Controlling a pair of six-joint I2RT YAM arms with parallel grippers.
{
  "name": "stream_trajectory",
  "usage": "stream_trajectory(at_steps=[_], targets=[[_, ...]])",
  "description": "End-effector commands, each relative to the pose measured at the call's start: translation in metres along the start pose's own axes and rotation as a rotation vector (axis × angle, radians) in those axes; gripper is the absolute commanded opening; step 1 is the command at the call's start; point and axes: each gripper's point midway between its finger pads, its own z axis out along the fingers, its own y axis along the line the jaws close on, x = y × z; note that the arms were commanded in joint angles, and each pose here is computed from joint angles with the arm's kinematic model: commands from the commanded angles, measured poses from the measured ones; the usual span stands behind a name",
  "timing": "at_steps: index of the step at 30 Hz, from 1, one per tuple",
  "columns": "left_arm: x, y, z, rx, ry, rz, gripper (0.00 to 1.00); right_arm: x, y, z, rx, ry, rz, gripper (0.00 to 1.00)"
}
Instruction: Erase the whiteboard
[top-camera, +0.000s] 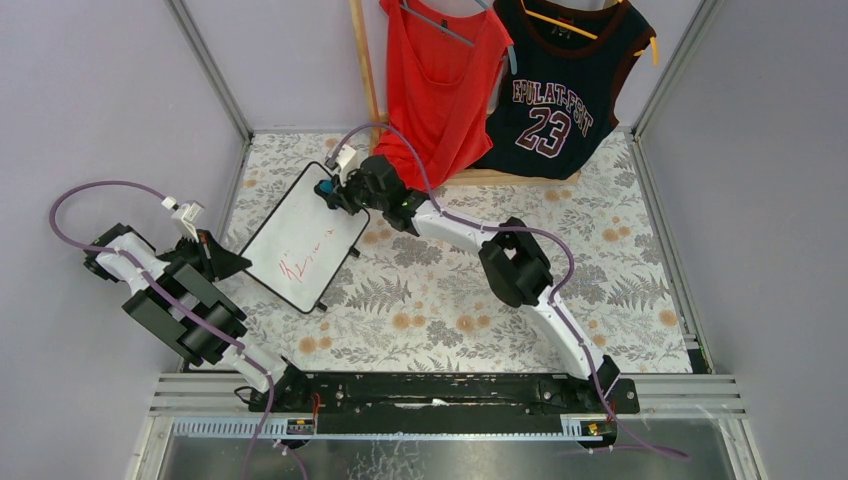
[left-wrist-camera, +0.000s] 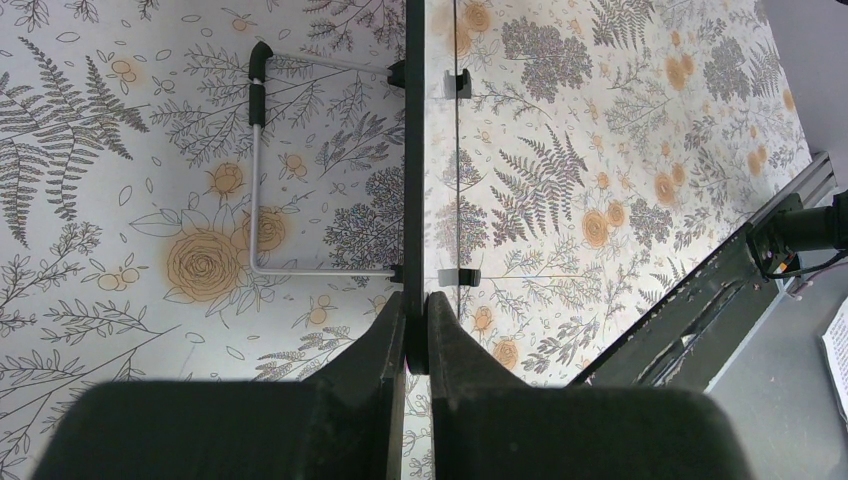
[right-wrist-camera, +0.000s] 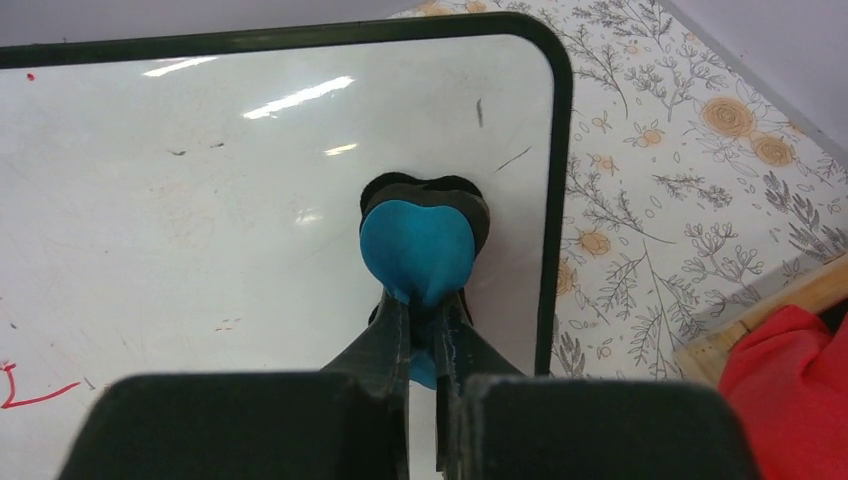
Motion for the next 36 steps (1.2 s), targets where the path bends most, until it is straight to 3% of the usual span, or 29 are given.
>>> stream_trajectory(at_steps=[1, 10, 15, 20, 30, 36], targets=[[0.043, 0.022, -0.005, -0.039, 0.222, 0.135, 0.0, 0.008, 0.057, -0.002, -0.073, 0.033, -0.013, 0.0], [0.043, 0.02, -0.003, -0.036, 0.216, 0.139, 0.0, 0.012, 0.163, -0.007, -0.212, 0.038, -0.065, 0.0], [0.044, 0.019, -0.004, -0.037, 0.218, 0.14, 0.0, 0.008, 0.182, -0.009, -0.235, 0.021, -0.056, 0.0], [0.043, 0.018, -0.004, -0.038, 0.217, 0.144, 0.0, 0.016, 0.146, -0.004, -0.167, 0.047, -0.04, 0.0], [0.044, 0.018, -0.003, -0.035, 0.221, 0.142, 0.0, 0.038, 0.02, -0.02, 0.026, 0.083, 0.039, 0.0], [0.044, 0.018, -0.003, -0.032, 0.221, 0.14, 0.0, 0.049, -0.023, -0.03, 0.101, 0.108, 0.048, 0.0]])
